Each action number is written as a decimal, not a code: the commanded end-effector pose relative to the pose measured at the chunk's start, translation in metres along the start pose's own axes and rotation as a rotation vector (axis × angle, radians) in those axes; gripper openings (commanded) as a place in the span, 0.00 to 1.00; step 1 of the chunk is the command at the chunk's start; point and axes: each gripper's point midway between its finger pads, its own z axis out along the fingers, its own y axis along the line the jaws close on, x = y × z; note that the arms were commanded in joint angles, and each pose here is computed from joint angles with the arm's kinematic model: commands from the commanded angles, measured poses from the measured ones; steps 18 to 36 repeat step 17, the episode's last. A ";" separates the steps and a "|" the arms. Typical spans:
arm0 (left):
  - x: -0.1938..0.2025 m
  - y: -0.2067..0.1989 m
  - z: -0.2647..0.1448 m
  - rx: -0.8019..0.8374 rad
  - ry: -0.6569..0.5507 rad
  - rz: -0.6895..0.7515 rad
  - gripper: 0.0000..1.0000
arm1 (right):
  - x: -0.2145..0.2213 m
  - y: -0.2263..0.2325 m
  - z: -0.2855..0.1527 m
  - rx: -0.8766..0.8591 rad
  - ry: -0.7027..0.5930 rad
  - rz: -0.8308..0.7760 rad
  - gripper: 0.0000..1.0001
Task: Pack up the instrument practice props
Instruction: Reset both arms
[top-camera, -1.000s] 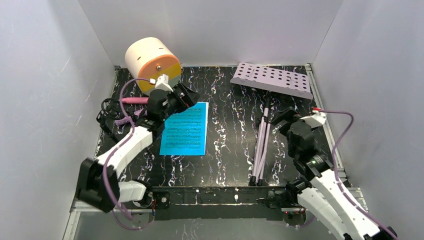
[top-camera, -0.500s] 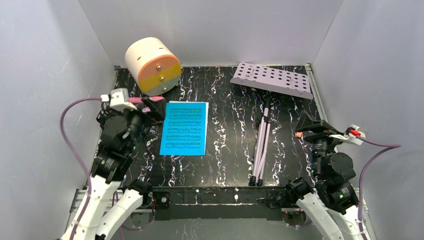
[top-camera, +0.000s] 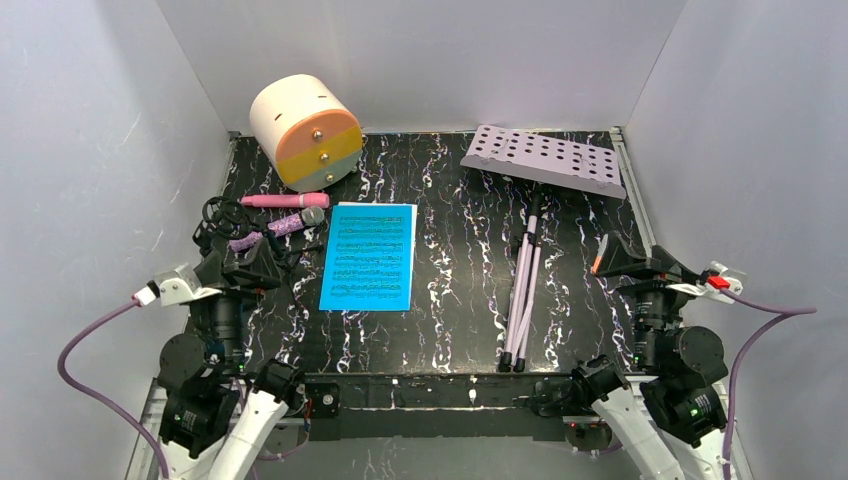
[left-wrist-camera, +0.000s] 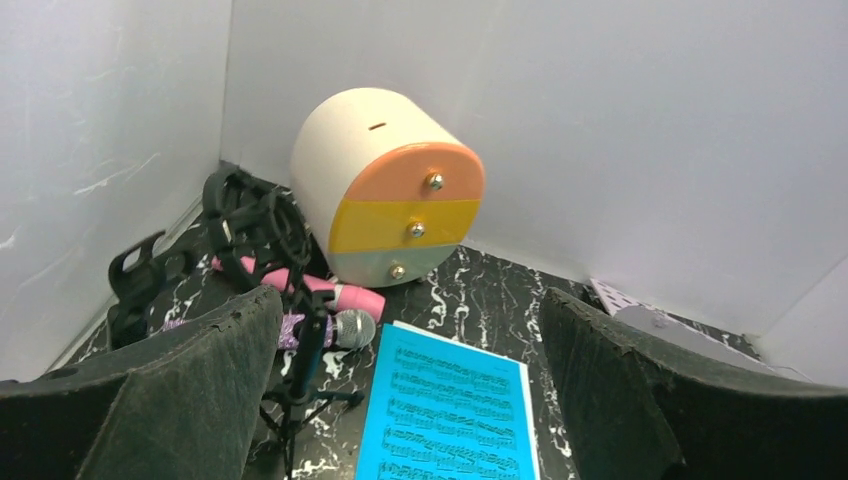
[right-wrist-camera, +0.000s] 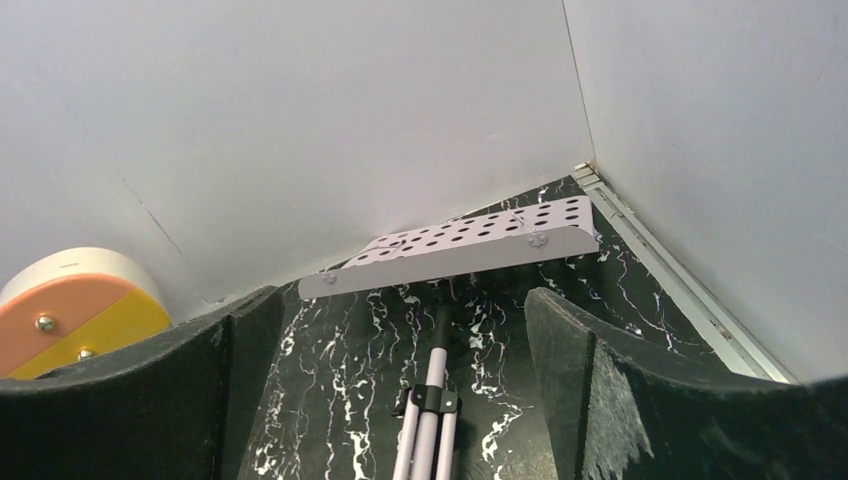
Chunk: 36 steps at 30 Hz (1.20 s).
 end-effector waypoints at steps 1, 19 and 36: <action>0.021 0.020 -0.002 -0.084 -0.008 -0.016 0.98 | -0.004 0.003 0.000 -0.025 -0.019 -0.023 0.99; 0.046 0.018 -0.002 -0.051 0.022 -0.016 0.98 | -0.006 0.006 0.000 -0.045 -0.018 -0.047 0.99; 0.046 0.018 -0.002 -0.051 0.022 -0.016 0.98 | -0.006 0.006 0.000 -0.045 -0.018 -0.047 0.99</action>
